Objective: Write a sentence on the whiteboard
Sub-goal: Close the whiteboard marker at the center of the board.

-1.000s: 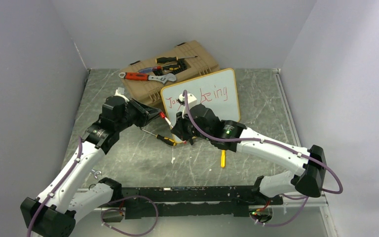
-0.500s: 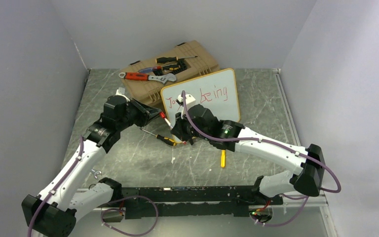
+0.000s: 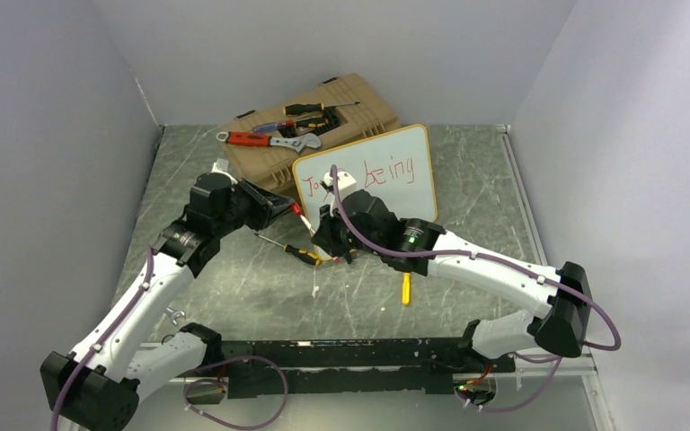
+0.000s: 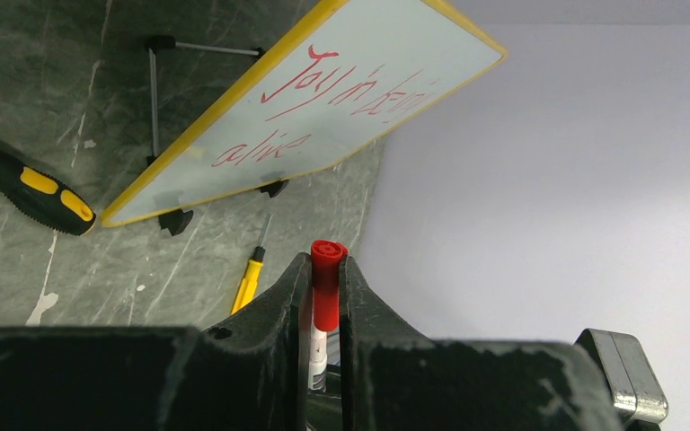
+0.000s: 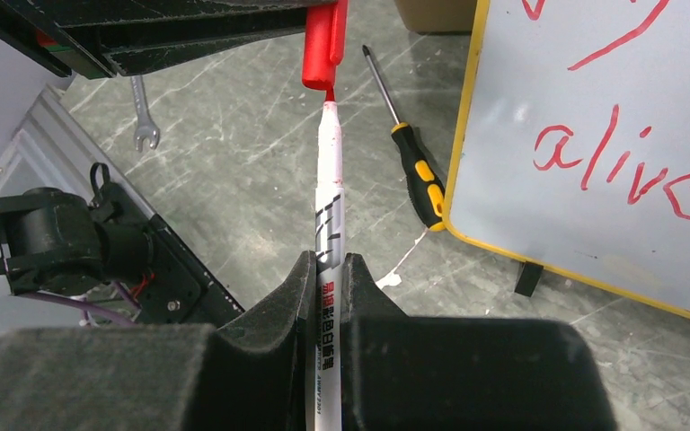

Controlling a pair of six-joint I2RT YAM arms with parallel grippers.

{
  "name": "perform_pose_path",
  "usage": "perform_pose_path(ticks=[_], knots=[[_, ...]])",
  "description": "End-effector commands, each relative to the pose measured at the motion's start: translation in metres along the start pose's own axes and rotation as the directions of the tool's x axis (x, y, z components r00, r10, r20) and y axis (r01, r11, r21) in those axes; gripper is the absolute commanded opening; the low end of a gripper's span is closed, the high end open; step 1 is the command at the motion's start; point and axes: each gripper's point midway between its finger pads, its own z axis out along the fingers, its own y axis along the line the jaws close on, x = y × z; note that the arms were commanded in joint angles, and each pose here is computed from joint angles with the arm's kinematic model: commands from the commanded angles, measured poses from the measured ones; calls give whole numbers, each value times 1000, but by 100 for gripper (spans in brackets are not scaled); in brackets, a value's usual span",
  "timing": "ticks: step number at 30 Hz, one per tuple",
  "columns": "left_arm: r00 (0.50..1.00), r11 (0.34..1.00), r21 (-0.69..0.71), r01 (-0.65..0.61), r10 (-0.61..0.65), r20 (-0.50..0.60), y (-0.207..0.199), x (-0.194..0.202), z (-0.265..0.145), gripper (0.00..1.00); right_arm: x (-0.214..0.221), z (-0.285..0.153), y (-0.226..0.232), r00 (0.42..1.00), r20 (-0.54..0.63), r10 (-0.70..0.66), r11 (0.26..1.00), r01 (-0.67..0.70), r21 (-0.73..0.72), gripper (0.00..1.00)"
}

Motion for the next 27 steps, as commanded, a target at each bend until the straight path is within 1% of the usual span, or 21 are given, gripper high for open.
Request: perform_pose_path(ticks=[1, 13, 27], knots=[[1000, 1000, 15, 5, -5, 5, -3, 0, 0, 0, -26, -8, 8, 997, 75, 3, 1000, -2, -13, 0], [998, 1000, 4, -8, 7, 58, -5, -9, -5, 0, -26, -10, 9, 997, 78, 1, 1000, 1, -23, 0], [1000, 1000, 10, -5, 5, 28, -5, -3, 0, 0, -25, -8, 10, 997, 71, -1, 1000, 3, -25, 0]])
